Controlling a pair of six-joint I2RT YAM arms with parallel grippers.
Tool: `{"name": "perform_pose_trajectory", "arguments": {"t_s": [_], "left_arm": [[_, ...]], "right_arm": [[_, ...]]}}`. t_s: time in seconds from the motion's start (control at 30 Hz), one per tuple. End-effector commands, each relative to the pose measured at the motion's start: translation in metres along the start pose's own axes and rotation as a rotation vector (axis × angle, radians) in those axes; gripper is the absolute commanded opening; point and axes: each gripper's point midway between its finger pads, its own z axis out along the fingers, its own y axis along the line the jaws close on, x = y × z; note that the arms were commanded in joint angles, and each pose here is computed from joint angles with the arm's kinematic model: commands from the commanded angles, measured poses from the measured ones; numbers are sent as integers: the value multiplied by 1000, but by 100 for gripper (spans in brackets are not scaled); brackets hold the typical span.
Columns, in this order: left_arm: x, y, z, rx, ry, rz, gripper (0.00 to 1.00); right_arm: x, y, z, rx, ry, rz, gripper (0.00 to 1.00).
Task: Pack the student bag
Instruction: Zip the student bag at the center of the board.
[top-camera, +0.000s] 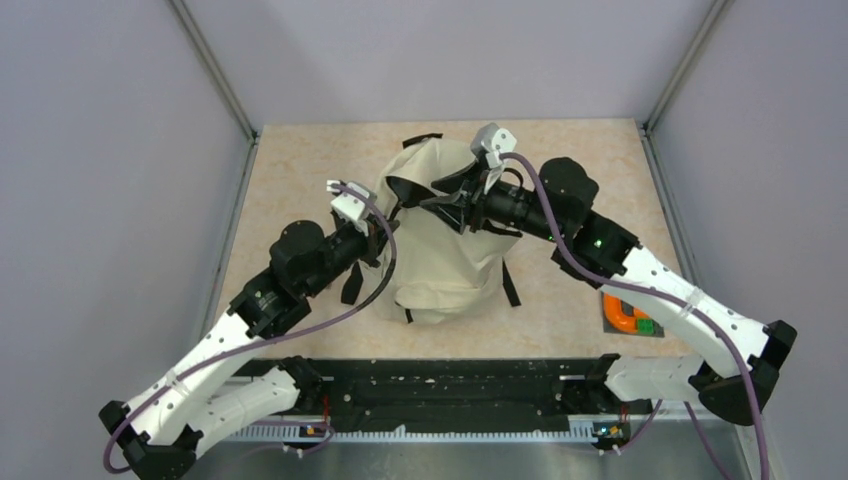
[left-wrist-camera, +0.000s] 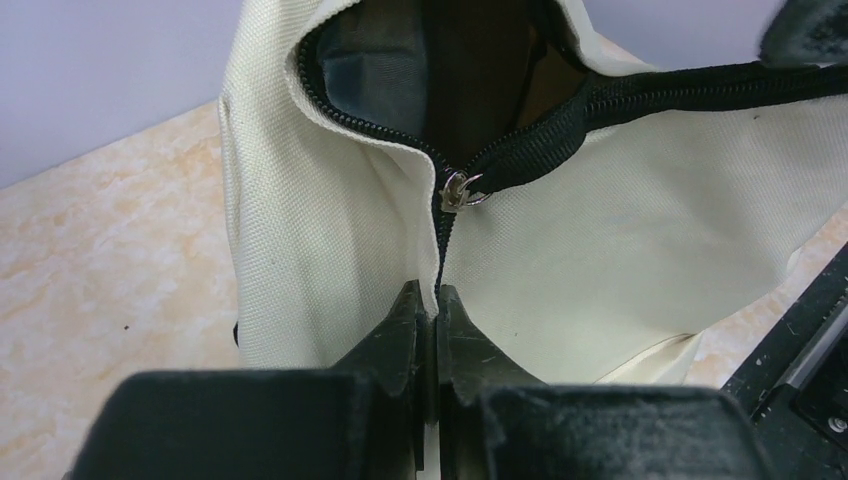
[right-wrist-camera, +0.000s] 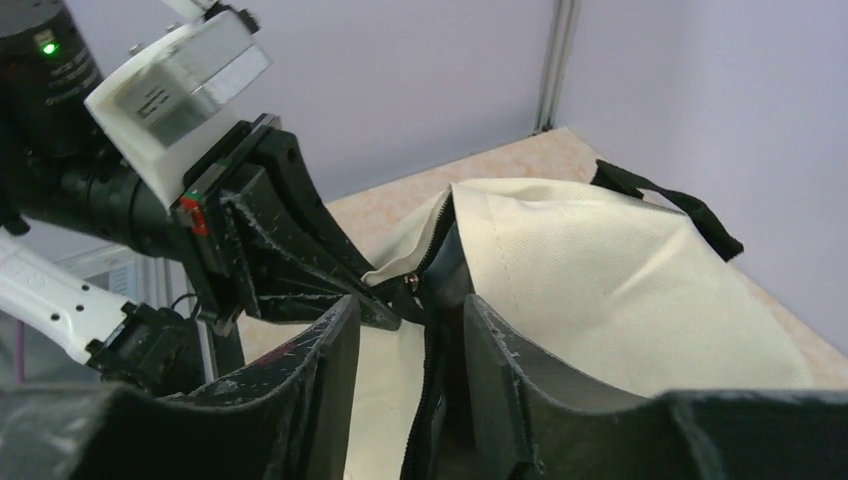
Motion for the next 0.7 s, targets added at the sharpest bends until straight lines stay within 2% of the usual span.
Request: {"name": "perform_pose_trajectory", "arguments": {"t_s": [0.0, 0.1, 0.13, 0.2, 0.4, 0.67], "left_arm": [[-37, -1, -4, -3, -54, -22, 0], [-40, -4, -3, 10, -51, -26, 0], [-41, -5, -3, 15, -50, -28, 0], [-43, -8, -4, 36, -48, -22, 0], [-42, -8, -2, 35, -40, -27, 0], [-40, -7, -5, 29, -62, -24, 0]], "right_arm": [[-14, 21, -7, -104, 9, 0, 48], [1, 40, -10, -245, 72, -112, 61], [3, 40, -11, -254, 82, -148, 67], [9, 35, -12, -247, 110, -219, 72], [16, 11, -4, -163, 151, -341, 74], [-4, 28, -3, -263, 56, -484, 76]]}}
